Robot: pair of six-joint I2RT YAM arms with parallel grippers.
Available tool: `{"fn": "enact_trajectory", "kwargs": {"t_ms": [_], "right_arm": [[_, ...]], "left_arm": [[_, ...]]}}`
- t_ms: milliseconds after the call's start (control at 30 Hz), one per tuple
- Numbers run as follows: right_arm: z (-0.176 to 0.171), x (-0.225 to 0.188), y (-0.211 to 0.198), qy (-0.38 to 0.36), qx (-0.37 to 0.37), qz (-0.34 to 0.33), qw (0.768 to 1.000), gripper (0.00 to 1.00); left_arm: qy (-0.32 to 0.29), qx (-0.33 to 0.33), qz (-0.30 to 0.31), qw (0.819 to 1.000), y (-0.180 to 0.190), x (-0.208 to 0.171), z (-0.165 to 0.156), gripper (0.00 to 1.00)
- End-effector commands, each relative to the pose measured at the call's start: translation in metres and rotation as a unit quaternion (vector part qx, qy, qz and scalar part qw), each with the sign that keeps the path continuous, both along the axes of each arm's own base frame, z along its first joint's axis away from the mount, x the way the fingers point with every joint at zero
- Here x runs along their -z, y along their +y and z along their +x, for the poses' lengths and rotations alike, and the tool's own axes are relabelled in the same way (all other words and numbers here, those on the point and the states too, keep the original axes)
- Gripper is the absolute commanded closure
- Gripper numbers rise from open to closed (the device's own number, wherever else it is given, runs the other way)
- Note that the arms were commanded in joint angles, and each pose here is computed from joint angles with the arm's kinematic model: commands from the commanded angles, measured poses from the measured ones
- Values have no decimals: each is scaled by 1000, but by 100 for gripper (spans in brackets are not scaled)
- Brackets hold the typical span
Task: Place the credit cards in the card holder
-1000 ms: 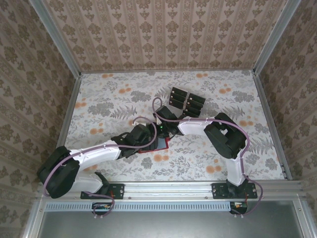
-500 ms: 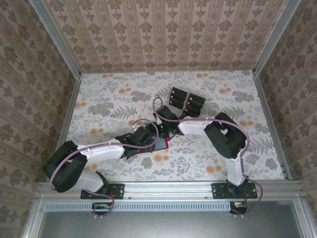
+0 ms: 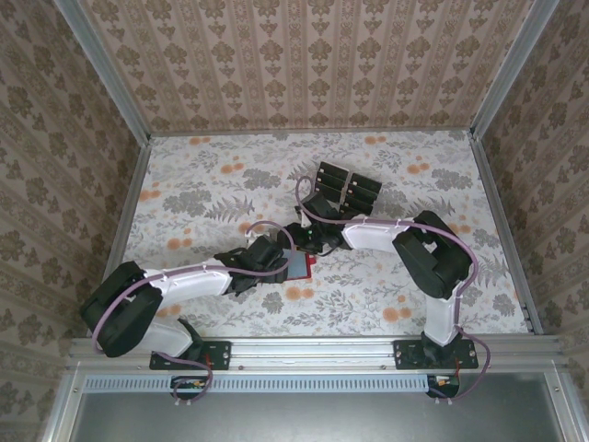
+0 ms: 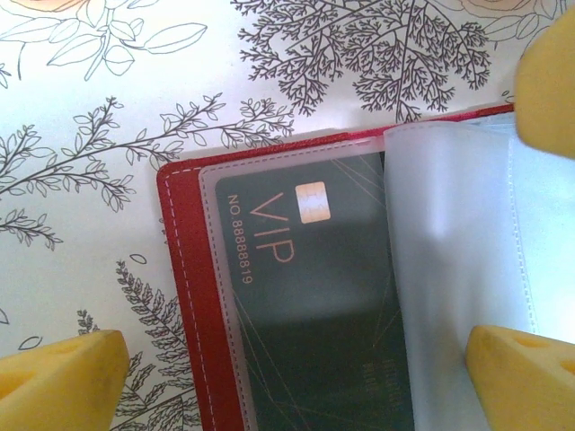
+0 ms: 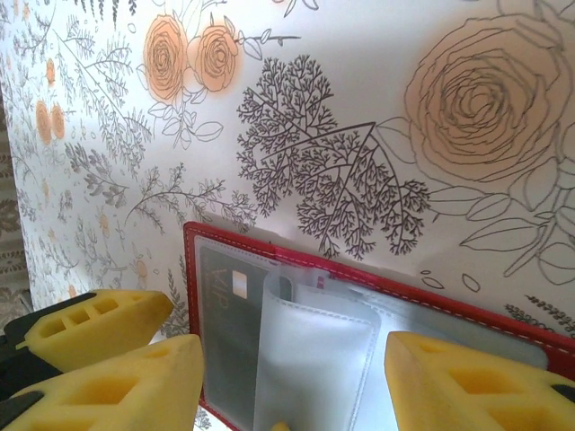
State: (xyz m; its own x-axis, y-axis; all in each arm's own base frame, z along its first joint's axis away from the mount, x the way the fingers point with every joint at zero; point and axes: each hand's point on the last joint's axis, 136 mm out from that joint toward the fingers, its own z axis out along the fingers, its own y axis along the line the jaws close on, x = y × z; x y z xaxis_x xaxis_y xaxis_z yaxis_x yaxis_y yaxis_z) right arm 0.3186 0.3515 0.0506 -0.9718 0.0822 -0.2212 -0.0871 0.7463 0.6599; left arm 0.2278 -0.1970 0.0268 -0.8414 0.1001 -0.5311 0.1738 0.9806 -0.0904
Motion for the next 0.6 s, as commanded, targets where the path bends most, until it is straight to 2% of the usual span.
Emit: {"fn": "enact_trajectory", "kwargs": {"t_ms": [0,567], "right_arm": [[-6,1,-9,5,10,-10,1000,43],[-16,15,3,28,-3,-1,1000,44]], "left_arm": [[5,-14,17,1000,11,8,-5,2],[2,-14,13,1000,9,7,-4,2]]}}
